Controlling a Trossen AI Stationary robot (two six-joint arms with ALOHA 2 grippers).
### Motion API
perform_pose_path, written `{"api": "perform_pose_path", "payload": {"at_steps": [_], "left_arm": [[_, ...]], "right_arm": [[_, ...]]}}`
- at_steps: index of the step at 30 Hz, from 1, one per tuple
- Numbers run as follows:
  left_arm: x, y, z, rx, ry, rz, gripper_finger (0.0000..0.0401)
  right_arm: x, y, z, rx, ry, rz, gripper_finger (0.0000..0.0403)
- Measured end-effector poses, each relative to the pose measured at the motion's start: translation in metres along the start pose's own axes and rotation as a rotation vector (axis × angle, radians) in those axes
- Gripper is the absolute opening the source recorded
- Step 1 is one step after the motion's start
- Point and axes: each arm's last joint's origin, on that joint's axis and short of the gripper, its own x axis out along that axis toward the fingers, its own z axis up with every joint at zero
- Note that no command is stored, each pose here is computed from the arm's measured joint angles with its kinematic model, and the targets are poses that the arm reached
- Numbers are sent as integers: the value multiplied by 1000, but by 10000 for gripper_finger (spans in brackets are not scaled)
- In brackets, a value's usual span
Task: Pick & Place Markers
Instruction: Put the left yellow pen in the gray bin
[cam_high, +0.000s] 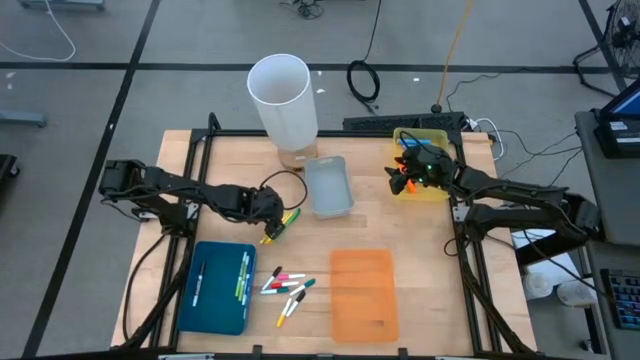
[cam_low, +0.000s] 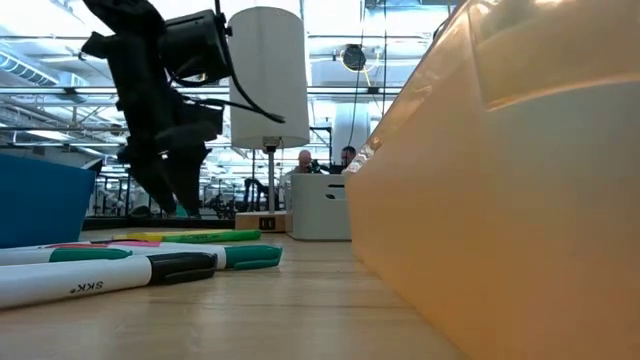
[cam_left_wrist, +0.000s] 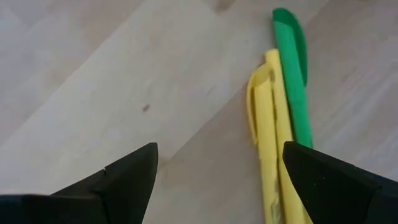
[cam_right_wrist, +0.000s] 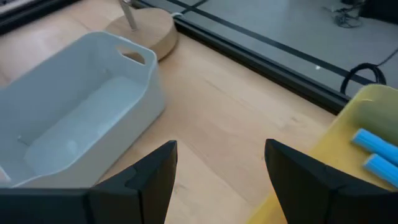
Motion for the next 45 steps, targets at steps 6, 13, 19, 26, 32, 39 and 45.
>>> {"api": "perform_pose_path", "payload": {"at_steps": [6, 13, 19, 26, 32, 39, 45], "left_arm": [[10, -6, -3, 79, 24, -19, 351], [32, -11, -7, 90, 108, -5, 351], [38, -11, -8, 96, 129, 6, 351], [31, -11, -7, 95, 139, -23, 351], [12, -11, -2, 110, 95, -68, 351], [9, -6, -1, 116, 50, 22, 351], [8, -3, -2, 125, 35, 77, 351]], "right_arm": [[0, 2, 1, -2, -17, 10, 230], [0, 2, 2, -3, -22, 13, 227], [0, 2, 2, -5, -22, 14, 226], [0, 2, 2, -5, -20, 14, 226], [0, 2, 2, -5, -21, 15, 226], [0, 2, 2, -5, -20, 15, 226], [0, 2, 2, -5, -20, 15, 226]]}}
